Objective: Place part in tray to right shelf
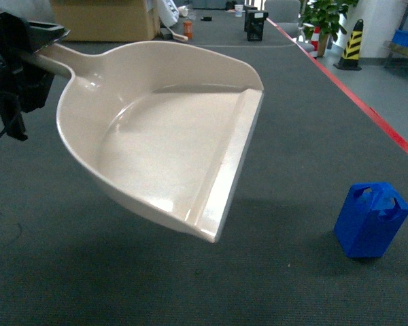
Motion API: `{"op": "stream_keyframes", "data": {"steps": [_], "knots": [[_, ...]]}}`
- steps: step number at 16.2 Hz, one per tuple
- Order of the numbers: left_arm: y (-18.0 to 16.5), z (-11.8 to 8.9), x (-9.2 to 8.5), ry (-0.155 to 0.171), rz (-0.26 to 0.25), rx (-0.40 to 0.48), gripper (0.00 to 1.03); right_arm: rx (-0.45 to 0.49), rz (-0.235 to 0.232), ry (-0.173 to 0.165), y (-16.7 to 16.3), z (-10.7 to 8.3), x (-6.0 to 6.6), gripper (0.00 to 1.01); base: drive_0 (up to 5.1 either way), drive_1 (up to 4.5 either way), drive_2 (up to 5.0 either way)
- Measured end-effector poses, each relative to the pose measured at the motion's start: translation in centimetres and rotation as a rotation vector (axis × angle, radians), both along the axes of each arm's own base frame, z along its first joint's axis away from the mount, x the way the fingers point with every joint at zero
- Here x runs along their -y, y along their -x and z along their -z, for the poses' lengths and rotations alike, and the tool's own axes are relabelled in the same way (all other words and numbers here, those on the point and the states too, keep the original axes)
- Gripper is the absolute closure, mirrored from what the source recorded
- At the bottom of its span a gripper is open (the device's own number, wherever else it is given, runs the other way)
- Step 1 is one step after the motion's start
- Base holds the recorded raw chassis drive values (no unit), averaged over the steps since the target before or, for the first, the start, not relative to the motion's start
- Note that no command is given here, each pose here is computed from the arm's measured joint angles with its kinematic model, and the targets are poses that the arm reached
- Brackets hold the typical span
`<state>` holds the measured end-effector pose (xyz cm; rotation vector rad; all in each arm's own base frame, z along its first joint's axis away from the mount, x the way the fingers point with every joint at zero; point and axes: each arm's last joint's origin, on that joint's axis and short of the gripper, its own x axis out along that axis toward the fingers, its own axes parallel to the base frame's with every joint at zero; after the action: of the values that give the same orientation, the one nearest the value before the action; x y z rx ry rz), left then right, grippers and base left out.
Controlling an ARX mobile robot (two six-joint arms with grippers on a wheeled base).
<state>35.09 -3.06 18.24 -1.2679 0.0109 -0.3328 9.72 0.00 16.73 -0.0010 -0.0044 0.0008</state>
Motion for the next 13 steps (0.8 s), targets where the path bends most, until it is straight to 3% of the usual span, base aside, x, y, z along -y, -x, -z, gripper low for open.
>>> {"op": "stream_keyframes", "data": {"steps": [4, 8, 13], "knots": [[0.0, -0.5, 3.6, 0.024, 0.072, 0.015, 0.87, 0.000, 0.000, 0.000, 0.0, 0.0, 0.0, 0.03, 0.0, 0.00, 0.0], [0.0, 0.3, 4.6, 0.099, -0.005, -0.025, 0.87, 0.000, 0.000, 0.000, 0.0, 0.0, 0.0, 0.03, 0.0, 0.00, 0.0], [0.2, 0.9, 6.3, 0.118, 0.031, -0.052, 0.87, 0.000, 0.000, 0.000, 0.0, 0.0, 0.0, 0.03, 0.0, 0.00, 0.0]]}}
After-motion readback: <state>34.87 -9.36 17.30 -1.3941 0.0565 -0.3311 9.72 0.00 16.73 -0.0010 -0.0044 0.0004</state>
